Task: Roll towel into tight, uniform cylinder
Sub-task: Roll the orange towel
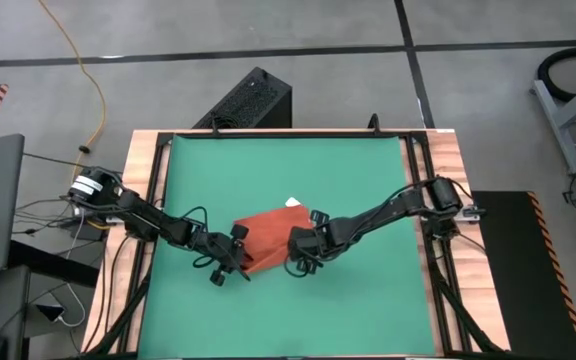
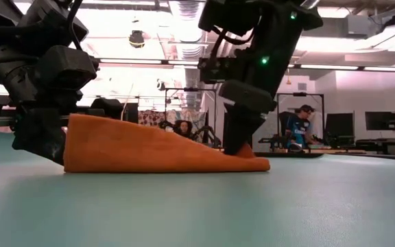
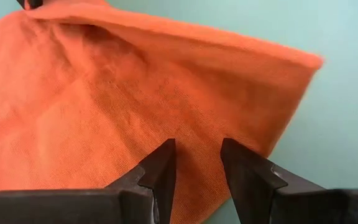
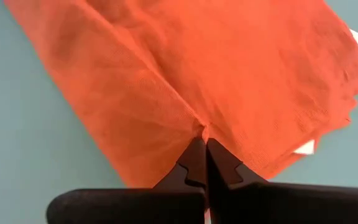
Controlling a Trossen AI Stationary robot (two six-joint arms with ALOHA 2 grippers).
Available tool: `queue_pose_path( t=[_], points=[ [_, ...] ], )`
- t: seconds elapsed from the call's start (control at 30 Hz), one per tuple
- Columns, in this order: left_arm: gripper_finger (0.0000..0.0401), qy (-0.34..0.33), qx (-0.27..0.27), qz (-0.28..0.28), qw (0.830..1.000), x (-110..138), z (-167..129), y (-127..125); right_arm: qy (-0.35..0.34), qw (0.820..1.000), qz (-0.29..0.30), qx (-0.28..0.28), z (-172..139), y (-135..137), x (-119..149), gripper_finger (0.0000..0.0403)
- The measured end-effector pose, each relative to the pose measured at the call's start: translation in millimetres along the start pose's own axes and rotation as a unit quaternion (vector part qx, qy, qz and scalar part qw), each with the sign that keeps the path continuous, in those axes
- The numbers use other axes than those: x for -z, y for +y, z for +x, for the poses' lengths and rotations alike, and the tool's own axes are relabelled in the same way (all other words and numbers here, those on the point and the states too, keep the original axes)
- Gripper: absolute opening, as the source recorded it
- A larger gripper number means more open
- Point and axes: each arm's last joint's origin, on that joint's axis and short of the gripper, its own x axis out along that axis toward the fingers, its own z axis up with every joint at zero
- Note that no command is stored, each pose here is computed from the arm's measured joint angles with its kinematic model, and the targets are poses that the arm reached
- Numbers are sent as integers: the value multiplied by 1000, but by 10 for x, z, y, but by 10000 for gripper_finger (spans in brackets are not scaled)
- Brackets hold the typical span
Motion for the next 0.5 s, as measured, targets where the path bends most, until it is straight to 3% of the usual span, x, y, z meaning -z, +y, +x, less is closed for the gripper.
queue_pose_path(
  t=[0.5],
  points=[
    [124,3,-42,-5,999,-43,-83,27,13,1000,-19,-4,205,76,46,10]
  ],
)
